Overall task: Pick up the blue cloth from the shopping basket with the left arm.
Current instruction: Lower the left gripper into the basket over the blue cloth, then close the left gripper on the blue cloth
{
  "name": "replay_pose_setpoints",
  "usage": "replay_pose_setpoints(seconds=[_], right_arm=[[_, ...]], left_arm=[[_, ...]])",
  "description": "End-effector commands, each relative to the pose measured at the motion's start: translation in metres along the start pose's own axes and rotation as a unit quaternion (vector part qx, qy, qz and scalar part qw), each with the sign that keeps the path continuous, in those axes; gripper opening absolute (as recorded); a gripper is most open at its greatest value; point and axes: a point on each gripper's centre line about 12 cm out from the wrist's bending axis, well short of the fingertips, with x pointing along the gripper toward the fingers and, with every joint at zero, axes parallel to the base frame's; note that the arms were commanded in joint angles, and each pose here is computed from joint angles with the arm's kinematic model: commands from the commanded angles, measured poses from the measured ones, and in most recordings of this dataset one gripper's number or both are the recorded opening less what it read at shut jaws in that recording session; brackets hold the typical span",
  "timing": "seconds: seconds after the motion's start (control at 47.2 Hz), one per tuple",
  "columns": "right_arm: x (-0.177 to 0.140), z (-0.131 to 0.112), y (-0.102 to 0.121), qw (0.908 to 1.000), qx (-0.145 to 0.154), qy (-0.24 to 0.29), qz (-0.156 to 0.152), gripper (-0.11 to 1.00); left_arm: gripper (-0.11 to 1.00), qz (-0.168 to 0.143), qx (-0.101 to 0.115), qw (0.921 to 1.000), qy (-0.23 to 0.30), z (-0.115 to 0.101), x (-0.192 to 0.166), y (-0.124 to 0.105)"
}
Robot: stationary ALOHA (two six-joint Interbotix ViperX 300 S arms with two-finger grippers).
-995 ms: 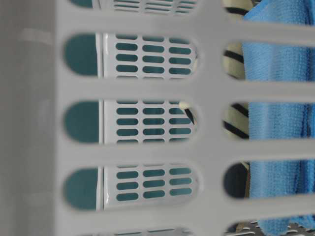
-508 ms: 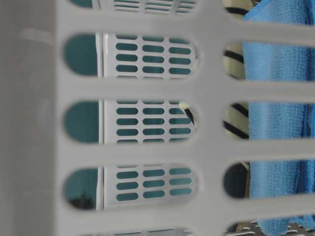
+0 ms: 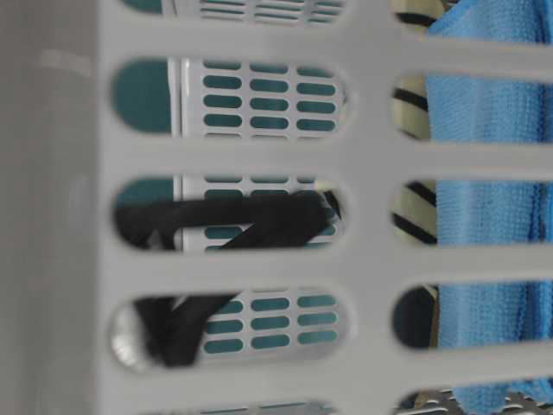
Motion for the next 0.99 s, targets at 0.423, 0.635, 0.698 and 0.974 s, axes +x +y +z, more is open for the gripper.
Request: replay_pose_setpoints(seconds=[0.423, 0.635, 0.698, 0.974], right_arm=[[0.001, 0.007, 0.0, 0.9998, 0.002, -0.018, -0.001, 0.76], [0.0, 0.004, 0.0, 0.9998, 0.003, -0.018, -0.001, 0.76], [0.0, 0.005, 0.0, 0.9998, 0.002, -0.021, -0.001, 0.76], [0.0, 0.005, 0.0, 0.9997, 0.002, -0.026, -0.001, 0.76]], left_arm=[[0.88, 0.007, -0.036, 0.9955, 0.088, -0.036, 0.051, -0.009], [0.86, 0.005, -0.032, 0.9951, 0.093, -0.049, 0.057, -0.011], [0.83, 0.003, -0.03, 0.9955, 0.089, -0.049, 0.057, -0.012], [0.21, -0.001, -0.024, 0.9982, 0.055, -0.028, 0.038, -0.013]])
